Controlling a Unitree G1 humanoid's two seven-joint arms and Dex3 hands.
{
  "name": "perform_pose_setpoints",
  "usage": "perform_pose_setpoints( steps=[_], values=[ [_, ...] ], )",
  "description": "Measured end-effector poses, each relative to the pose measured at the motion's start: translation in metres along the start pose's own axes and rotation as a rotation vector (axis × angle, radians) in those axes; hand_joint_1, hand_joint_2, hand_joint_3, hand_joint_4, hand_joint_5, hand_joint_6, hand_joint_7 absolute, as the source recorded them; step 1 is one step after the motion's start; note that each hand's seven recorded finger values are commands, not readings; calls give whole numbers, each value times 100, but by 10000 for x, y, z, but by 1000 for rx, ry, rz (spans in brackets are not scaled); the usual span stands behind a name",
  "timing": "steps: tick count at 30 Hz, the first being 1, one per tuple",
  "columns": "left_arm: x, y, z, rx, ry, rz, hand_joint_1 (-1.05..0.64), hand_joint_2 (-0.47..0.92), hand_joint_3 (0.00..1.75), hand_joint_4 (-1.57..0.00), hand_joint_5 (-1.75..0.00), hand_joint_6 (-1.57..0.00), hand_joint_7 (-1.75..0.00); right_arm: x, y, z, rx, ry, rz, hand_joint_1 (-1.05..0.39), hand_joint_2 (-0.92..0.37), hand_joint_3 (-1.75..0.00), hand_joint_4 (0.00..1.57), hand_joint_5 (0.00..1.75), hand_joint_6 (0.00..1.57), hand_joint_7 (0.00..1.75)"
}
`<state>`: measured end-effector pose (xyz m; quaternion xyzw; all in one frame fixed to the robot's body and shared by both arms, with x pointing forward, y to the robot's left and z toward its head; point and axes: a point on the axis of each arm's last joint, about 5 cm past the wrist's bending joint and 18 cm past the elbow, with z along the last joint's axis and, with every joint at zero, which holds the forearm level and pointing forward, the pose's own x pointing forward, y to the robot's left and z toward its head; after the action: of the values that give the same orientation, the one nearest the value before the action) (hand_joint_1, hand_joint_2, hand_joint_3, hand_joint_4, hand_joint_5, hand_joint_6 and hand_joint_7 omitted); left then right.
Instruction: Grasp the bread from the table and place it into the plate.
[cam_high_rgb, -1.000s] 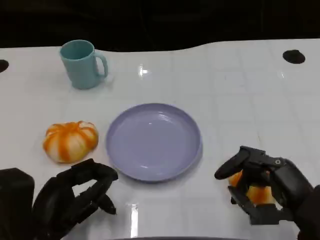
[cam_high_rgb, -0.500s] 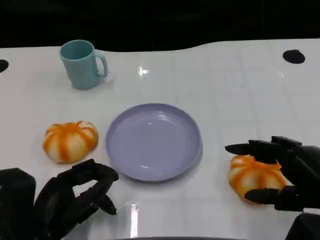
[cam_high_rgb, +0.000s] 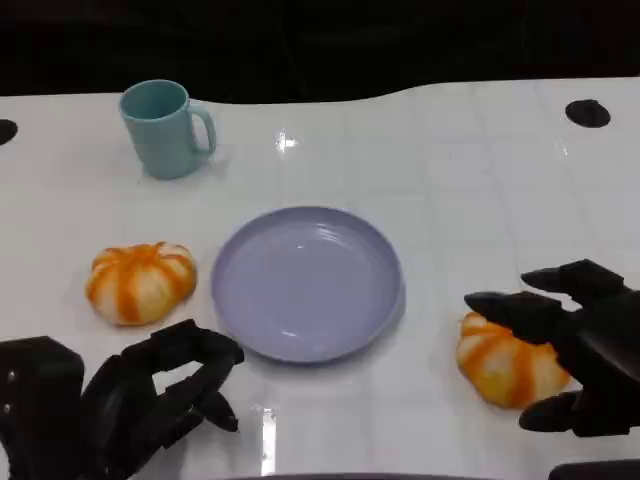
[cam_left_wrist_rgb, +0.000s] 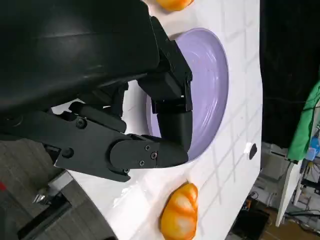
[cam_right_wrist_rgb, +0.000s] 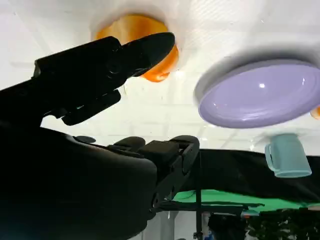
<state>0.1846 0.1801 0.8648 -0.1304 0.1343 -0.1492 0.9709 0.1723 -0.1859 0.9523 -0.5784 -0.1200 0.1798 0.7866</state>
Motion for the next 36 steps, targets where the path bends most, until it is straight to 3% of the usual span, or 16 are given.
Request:
perform_pose_setpoints(
  steps=[5, 14, 28, 36],
  values=[
    [7, -14, -1, 3, -5, -4, -50, 92, 33, -63, -161, -69, -116, 85, 43, -49, -43, 16, 38, -55, -75, 0, 4, 48, 37, 2],
    [6, -18, -1, 3, -7, -5, -50, 92, 33, -64, -161, -69, -116, 326, 197, -117, -109, 20, 109, -49, -76, 0, 16, 42, 43, 1],
    [0, -15, -1, 5, -14, -3, -50, 92, 35, -63, -161, -69, -116, 607, 417, -174, -73, 66, 225, -43, -81, -1, 27, 23, 44, 0],
    [1, -18, 0, 6, -14, -5, -51, 92, 35, -62, -161, -68, -116, 672, 431, -188, -52, 88, 254, -38, -83, -1, 35, 17, 49, 2]
  ],
)
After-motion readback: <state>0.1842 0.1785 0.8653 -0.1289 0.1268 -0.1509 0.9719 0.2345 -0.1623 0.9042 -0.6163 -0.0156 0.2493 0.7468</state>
